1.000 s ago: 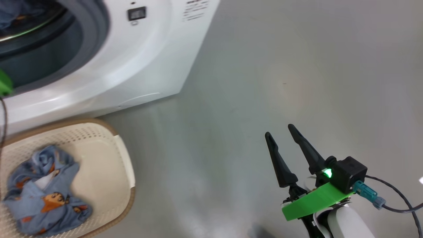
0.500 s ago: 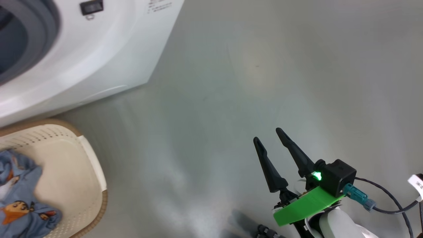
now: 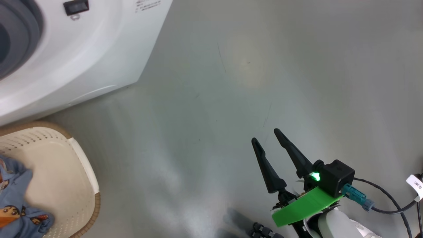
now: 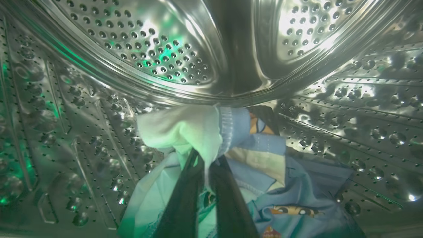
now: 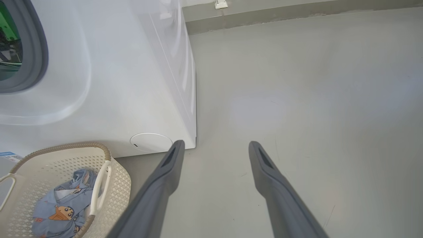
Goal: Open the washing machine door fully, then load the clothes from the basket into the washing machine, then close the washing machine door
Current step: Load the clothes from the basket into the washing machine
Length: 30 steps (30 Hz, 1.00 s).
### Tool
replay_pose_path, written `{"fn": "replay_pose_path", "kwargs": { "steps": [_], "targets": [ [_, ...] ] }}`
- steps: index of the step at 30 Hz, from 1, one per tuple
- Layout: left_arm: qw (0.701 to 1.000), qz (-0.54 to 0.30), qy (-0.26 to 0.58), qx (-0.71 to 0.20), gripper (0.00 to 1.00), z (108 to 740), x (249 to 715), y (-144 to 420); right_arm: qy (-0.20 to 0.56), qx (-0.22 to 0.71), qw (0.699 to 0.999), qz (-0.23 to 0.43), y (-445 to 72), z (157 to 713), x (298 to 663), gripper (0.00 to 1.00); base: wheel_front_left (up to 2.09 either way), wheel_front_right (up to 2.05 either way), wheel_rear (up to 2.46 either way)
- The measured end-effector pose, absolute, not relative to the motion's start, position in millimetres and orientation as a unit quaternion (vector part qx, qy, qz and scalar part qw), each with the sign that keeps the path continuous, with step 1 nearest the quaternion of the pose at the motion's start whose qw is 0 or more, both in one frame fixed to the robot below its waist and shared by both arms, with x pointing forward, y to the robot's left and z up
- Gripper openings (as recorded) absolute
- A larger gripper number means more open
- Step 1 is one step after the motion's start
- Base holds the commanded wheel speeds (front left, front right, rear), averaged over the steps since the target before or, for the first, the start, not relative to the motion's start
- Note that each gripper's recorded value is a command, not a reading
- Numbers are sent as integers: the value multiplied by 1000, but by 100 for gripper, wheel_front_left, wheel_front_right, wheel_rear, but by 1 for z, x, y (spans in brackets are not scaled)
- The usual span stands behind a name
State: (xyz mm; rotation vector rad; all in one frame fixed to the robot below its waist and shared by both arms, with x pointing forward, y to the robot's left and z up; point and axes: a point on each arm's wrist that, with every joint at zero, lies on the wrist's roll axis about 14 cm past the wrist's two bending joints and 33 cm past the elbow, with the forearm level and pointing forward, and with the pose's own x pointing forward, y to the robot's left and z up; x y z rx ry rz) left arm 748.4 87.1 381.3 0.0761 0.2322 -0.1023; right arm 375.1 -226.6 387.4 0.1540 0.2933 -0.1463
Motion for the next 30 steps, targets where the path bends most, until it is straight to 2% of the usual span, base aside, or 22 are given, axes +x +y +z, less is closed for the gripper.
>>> {"fn": "replay_pose_path", "kwargs": {
  "steps": [8,16,30],
  "targets": [
    [987,-45,151,33,100,380,739,83,135,83,985,-71,-225,393,377,100,0,0,0],
    [993,-33,111,0,100,407,725,75,118,89,987,-60,-221,401,385,100,0,0,0],
    [992,-60,102,-41,100,433,651,60,65,102,993,-14,-196,432,400,100,0,0,0]
  ]
}}
